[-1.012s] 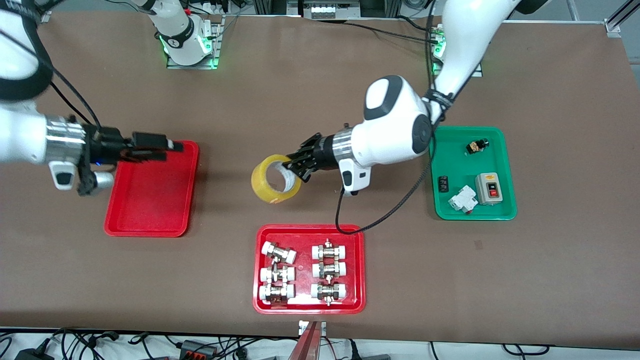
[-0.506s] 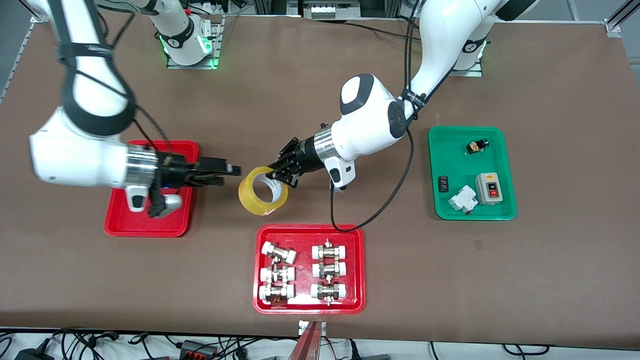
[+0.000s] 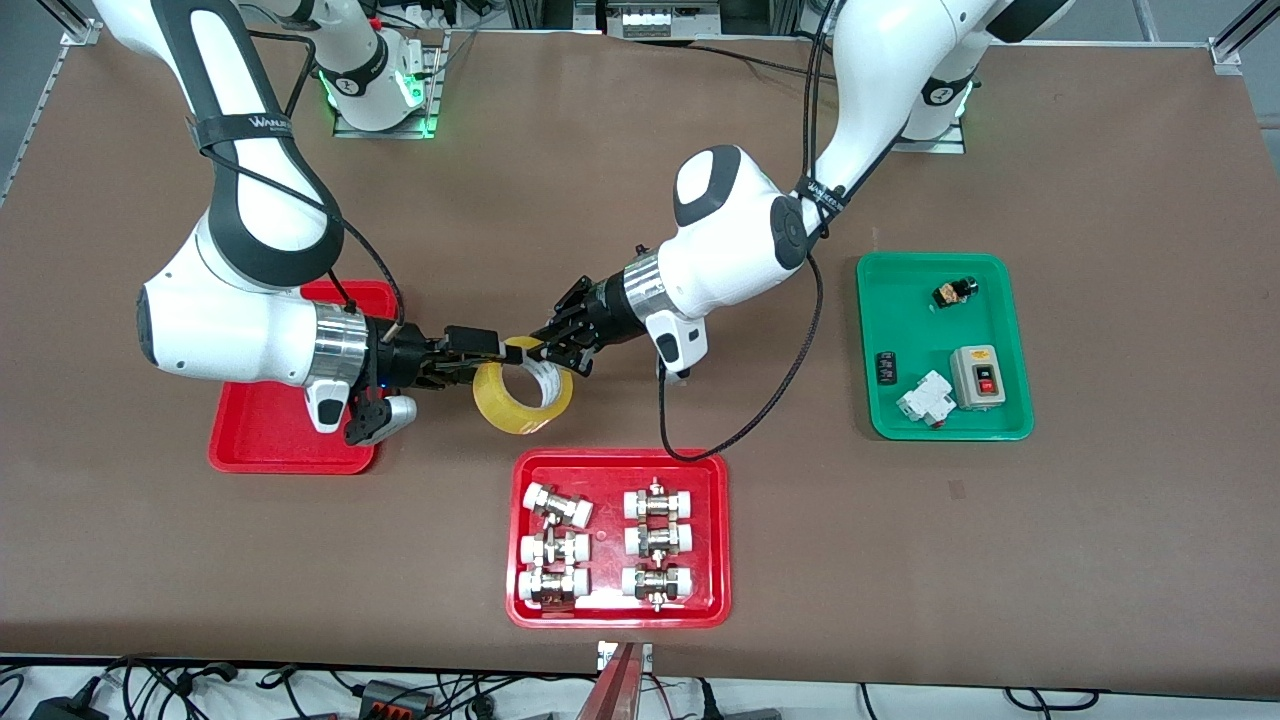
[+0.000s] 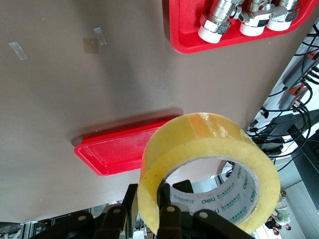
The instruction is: Left arm passes tape to right arm into tray
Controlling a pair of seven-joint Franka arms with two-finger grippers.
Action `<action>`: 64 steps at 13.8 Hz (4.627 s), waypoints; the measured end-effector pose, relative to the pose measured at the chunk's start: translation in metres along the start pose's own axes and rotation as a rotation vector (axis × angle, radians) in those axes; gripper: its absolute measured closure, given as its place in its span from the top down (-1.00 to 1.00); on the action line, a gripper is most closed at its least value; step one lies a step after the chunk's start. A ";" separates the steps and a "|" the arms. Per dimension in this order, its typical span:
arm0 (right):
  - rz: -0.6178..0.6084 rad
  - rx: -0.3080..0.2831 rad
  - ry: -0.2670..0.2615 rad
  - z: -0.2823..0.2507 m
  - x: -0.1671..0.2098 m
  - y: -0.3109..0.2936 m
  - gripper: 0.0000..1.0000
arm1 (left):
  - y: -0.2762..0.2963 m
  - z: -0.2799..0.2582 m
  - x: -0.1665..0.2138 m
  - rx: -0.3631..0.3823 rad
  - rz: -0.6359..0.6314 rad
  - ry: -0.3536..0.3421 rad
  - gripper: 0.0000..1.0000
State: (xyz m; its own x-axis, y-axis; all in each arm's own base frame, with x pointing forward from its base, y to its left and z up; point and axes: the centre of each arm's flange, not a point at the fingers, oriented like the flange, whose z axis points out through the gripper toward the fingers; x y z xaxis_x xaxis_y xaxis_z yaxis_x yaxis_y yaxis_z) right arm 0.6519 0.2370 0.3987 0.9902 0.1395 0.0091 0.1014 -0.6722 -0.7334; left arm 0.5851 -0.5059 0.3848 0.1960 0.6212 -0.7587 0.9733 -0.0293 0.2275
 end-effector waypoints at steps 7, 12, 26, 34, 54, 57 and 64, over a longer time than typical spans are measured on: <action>-0.017 -0.003 0.014 -0.006 0.003 0.000 0.07 | 0.003 -0.002 0.000 -0.009 0.000 -0.001 -0.56; -0.018 -0.004 0.015 -0.005 0.003 0.000 0.07 | 0.019 -0.015 0.006 -0.031 0.154 0.106 0.26; -0.022 -0.015 -0.199 -0.136 -0.077 0.297 0.07 | 0.066 -0.228 0.079 0.583 0.812 0.398 1.00; -0.135 0.017 -0.280 -0.112 -0.118 0.411 0.17 | 0.063 -0.358 0.136 0.851 1.034 0.333 1.00; -0.104 -0.750 -0.261 -0.236 -0.093 0.065 1.00 | 0.015 -0.501 0.183 0.914 1.341 0.489 1.00; 0.019 -0.788 -0.152 -0.262 -0.125 -0.001 1.00 | 0.016 -0.504 0.180 0.909 1.343 0.497 1.00; 0.102 -0.814 -0.018 -0.289 -0.161 -0.048 1.00 | 0.013 -0.513 0.174 0.909 1.330 0.500 1.00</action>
State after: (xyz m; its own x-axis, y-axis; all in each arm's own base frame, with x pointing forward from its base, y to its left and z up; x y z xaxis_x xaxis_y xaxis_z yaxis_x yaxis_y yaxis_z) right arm 0.5153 0.0368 0.6294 0.9973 0.0564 -0.0468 0.0561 -0.9984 -0.0071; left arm 0.5711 0.0037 0.5694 0.9980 -0.0392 -0.0491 -0.0407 -0.9987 -0.0309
